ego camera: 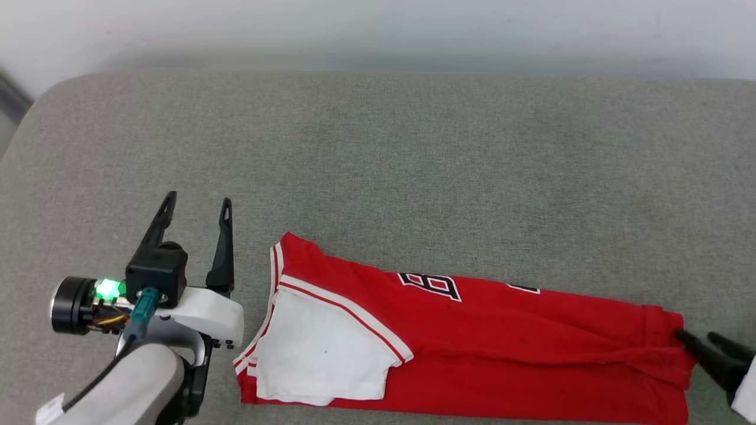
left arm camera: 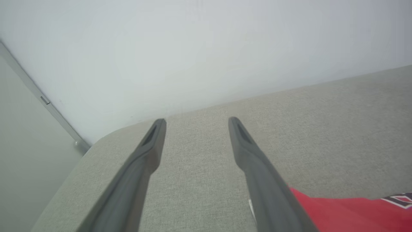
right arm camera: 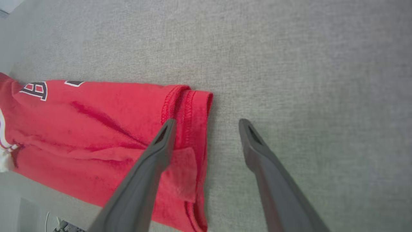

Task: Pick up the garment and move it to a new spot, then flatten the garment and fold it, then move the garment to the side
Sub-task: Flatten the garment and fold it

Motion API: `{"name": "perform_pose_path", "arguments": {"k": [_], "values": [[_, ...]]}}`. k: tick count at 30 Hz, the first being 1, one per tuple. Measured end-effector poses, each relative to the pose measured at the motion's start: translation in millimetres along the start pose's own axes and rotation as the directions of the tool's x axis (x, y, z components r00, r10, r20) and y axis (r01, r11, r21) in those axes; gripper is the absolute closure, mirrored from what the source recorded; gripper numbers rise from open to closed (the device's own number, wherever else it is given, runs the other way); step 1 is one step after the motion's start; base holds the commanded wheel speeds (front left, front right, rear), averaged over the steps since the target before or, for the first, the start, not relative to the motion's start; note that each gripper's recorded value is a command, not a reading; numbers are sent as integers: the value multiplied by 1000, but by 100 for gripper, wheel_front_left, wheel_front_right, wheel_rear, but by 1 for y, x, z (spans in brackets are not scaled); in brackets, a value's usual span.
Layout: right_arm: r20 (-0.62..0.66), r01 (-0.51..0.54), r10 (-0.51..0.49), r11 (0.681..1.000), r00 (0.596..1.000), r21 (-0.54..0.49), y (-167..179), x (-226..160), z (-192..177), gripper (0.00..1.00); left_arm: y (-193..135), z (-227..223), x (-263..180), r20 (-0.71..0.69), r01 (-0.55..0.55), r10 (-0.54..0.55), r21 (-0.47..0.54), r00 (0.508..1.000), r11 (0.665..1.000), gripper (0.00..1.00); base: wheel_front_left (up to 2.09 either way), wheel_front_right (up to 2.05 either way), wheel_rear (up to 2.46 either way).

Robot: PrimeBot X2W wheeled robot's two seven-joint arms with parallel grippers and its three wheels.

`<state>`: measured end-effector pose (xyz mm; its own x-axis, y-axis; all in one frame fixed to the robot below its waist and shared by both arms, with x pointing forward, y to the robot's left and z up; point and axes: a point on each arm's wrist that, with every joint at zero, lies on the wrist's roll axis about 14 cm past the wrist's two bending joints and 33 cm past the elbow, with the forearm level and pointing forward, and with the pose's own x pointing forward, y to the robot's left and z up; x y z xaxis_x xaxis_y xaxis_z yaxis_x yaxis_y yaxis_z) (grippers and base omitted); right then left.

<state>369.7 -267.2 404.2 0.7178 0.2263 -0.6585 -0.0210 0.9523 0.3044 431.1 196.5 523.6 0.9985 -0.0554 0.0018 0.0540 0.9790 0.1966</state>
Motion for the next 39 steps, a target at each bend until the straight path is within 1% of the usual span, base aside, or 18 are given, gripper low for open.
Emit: {"name": "perform_pose_path", "arguments": {"k": [5,9,14,18,20,21,22,24,25,29,33,36,39], "values": [[-72,-51,59,993,996,110,18,9,-30,0,8,3,-8,45,-80,80,-6,996,997,0,0,0,0],[-115,-74,94,983,989,166,29,13,-49,0,12,4,-18,66,-141,143,-37,987,989,0,0,0,0],[-159,-89,119,979,980,185,41,18,-67,0,20,2,-31,86,-227,230,-44,969,973,0,0,0,0],[-170,-82,112,981,979,175,41,23,-71,0,17,-5,-40,78,-250,252,-33,965,968,0,0,0,0],[-175,-80,111,982,978,174,42,25,-72,0,14,-10,-44,65,-262,265,-43,962,964,0,0,0,0],[-177,-81,111,982,978,168,43,26,-71,54,12,-10,-46,75,-252,252,-15,965,968,0,0,0,0],[-178,-79,107,984,978,160,42,27,-71,100,11,-10,-47,78,-256,256,-7,964,967,0,0,0,0],[-176,-73,100,986,979,150,41,28,-69,100,9,-12,-51,62,-281,283,-42,957,959,0,0,0,0],[-172,-73,98,987,980,145,42,30,-68,100,7,-14,-53,58,-278,280,-41,958,960,0,0,0,0],[-156,-80,98,990,983,119,45,30,-63,100,9,-12,-61,68,-291,292,-22,954,956,0,0,0,0],[-130,-79,89,993,987,83,42,27,-52,100,2,-12,-71,74,-263,261,11,962,965,0,0,0,0],[-107,-67,73,996,992,59,34,21,-41,100,-3,-10,-76,77,-241,240,4,968,970,0,0,0,0],[-84,-28,30,999,996,32,16,12,-28,100,-5,-9,-80,76,-235,235,-11,969,972,0,0,0,0]]}}
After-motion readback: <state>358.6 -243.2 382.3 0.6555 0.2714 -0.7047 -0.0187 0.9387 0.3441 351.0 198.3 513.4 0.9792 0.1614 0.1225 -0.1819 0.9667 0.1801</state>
